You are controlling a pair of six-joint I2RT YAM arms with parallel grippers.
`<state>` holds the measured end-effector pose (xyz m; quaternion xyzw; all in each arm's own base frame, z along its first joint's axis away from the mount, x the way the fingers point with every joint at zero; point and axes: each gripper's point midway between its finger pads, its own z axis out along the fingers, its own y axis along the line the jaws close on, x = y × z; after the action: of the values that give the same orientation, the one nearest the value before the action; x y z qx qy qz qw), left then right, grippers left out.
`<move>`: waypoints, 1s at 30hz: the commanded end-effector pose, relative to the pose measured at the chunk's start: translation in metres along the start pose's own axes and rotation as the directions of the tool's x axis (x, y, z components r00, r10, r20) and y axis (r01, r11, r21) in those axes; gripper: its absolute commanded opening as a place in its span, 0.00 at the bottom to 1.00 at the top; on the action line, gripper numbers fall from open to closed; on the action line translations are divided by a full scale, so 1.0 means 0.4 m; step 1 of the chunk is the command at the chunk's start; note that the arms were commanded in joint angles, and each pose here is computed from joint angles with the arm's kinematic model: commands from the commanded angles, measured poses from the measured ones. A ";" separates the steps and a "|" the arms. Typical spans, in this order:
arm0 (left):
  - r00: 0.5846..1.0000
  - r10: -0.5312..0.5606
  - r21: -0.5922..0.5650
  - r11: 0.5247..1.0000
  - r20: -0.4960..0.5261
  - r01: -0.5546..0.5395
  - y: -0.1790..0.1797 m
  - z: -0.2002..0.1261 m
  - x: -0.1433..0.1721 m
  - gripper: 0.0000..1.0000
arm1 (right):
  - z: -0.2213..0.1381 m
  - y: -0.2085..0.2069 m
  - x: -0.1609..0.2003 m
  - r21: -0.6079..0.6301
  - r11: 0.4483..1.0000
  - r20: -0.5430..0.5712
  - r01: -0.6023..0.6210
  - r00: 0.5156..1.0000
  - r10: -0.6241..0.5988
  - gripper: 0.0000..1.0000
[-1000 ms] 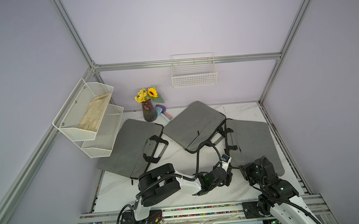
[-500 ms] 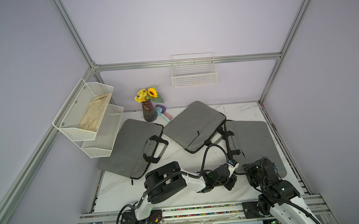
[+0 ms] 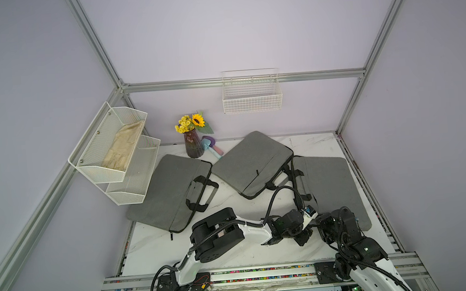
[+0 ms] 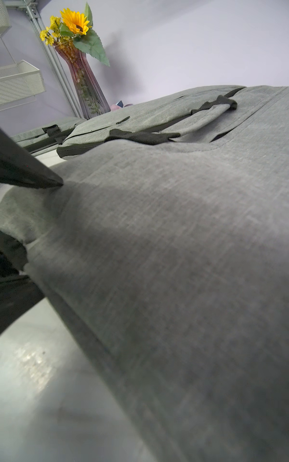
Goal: Put the mouse into the laptop bag
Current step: Zip the zipper on the zippered laptop bag.
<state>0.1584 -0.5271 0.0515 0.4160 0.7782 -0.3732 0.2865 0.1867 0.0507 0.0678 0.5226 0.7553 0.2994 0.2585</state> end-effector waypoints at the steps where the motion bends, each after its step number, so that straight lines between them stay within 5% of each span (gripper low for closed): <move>1: 0.987 0.080 0.126 0.987 0.137 -0.097 -0.114 -0.056 -0.166 0.00 | 0.003 0.069 0.021 -0.129 0.991 -0.055 -0.018 0.998 0.011 0.56; 3: 0.987 0.083 0.118 0.988 0.137 -0.099 -0.115 -0.061 -0.172 0.00 | 0.017 0.062 0.029 -0.129 0.991 -0.070 -0.019 0.998 0.010 0.51; 6: 0.987 0.084 0.097 0.990 0.136 -0.098 -0.107 -0.071 -0.173 0.00 | 0.026 0.049 0.028 -0.101 0.995 -0.065 -0.013 0.998 0.007 0.05; 7: 0.987 0.085 0.086 0.992 0.138 -0.097 -0.101 -0.073 -0.172 0.00 | 0.023 0.047 0.024 -0.085 0.996 -0.059 -0.013 0.998 0.008 0.00; 20: 0.990 -0.013 0.023 1.000 0.139 0.010 0.048 -0.129 -0.157 0.00 | -0.035 0.002 -0.077 0.119 0.991 0.159 0.065 0.984 -0.084 0.00; 30: 0.998 -0.023 0.035 0.999 0.054 0.021 0.113 -0.090 -0.124 0.00 | -0.088 0.057 -0.114 0.055 0.996 0.243 0.073 0.966 -0.085 0.00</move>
<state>0.2013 -0.5007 0.0846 0.4005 0.7779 -0.3915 0.2849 0.1865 0.0307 0.0851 0.5186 0.7688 0.2360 0.2904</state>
